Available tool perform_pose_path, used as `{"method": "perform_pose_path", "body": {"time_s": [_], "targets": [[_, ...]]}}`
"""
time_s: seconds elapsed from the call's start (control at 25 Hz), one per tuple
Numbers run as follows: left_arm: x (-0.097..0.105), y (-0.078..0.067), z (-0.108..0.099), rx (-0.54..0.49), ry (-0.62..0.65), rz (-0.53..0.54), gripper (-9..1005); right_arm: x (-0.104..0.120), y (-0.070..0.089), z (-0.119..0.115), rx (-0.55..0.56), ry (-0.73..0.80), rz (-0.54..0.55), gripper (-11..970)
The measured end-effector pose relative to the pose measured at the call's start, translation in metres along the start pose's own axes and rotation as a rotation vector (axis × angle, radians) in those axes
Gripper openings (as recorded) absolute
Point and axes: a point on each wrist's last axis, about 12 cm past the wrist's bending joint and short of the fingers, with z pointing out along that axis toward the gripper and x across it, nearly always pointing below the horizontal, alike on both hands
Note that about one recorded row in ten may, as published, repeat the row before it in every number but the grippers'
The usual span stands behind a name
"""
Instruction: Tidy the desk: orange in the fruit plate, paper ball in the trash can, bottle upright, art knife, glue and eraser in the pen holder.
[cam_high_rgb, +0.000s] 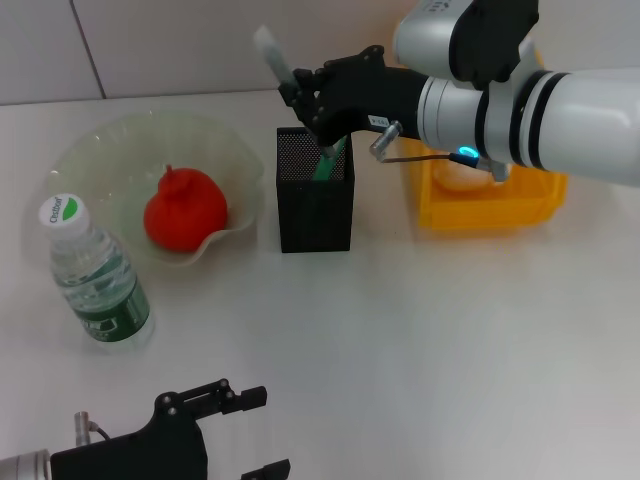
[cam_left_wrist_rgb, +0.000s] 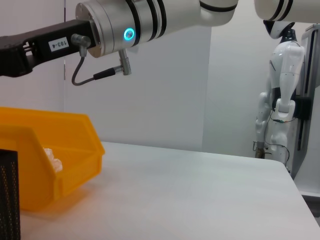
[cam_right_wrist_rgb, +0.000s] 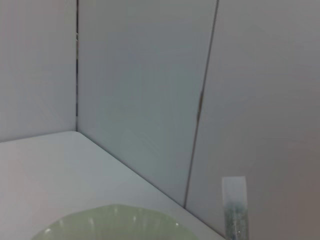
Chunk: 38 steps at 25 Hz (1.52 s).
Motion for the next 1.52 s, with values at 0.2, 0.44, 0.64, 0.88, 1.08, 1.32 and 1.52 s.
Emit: {"method": "perform_pose_path", "body": {"time_s": [0.2,0.44,0.64,0.88,1.08,1.32,1.52], "targets": [[0.0,-0.001,0.001,0.003,-0.002,-0.001,701,0.008,0.004,0.004,-0.025,0.006,-0.006,145],[-0.001,-0.001,0.001,0.006,-0.009,0.002,702,0.024,0.012,-0.002,-0.034,0.037,0.012,152],[-0.002,0.0,0.001,0.002,-0.014,0.012,702,0.029,0.013,-0.017,-0.015,0.015,0.04,242],[-0.004,0.003,-0.001,-0.017,-0.027,0.015,703,0.019,0.023,-0.052,-0.078,-0.159,0.049,600],[-0.006,0.003,-0.003,-0.035,-0.056,0.018,703,0.033,0.023,-0.092,-0.173,-0.409,0.073,775],[-0.007,0.004,-0.003,-0.047,-0.065,0.014,705,0.1,0.006,-0.146,-0.204,-0.537,0.088,775],[-0.01,0.01,-0.001,-0.051,-0.066,0.017,706,0.155,0.007,-0.172,-0.277,-0.46,0.053,775]]}}
